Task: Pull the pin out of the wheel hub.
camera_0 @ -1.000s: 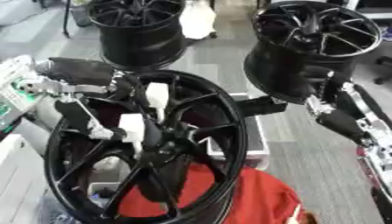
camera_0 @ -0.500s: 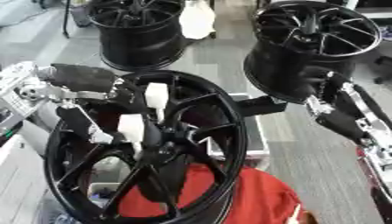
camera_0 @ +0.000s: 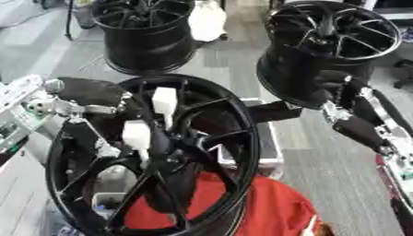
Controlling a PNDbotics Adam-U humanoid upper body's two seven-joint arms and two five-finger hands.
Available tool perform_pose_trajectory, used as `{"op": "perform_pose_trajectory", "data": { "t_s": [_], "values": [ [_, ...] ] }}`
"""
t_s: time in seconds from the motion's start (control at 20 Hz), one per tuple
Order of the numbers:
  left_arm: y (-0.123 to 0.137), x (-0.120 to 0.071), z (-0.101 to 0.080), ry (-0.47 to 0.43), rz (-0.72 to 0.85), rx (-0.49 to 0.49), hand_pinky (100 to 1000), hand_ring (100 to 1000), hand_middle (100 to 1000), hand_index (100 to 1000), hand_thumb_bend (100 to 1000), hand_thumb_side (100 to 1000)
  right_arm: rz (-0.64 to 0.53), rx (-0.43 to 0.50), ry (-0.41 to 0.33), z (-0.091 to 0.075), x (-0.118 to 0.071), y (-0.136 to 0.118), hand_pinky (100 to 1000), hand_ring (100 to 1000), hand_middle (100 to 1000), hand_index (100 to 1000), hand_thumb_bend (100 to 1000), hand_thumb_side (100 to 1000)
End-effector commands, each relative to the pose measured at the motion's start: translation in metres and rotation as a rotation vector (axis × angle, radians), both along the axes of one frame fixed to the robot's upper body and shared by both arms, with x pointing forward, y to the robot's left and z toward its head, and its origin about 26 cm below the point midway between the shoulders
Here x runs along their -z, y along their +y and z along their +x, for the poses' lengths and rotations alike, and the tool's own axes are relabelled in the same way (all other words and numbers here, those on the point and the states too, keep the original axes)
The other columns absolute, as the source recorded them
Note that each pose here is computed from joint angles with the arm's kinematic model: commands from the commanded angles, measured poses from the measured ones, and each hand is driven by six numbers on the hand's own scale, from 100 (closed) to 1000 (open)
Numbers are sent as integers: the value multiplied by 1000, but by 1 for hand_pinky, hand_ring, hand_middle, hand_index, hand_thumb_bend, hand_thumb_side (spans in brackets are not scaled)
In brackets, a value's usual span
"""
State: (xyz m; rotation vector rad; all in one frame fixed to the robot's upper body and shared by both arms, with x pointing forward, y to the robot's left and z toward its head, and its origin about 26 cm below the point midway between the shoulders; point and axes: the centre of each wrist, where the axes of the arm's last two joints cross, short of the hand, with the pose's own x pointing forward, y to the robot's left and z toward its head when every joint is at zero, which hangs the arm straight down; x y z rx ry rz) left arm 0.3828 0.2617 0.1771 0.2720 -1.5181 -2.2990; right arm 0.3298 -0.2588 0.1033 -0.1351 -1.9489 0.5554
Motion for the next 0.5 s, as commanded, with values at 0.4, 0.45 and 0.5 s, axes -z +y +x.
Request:
{"op": "perform_pose_trajectory", "data": {
  "t_s": [0.4, 0.45, 0.5],
  "values": [
    [4, -28, -1, -7, 272, 356, 382, 425, 482, 685, 100, 135, -20, 0, -26, 2, -8, -3, 709, 719, 799, 863, 100, 386],
    [5, -36, 0, -20, 248, 358, 382, 424, 482, 684, 100, 135, -19, 0, -26, 2, -8, -3, 709, 718, 799, 863, 100, 385],
    [7, -44, 0, -34, 226, 358, 382, 423, 481, 683, 100, 134, -19, 1, -25, 2, -8, -3, 709, 718, 799, 863, 100, 385]
  ]
}}
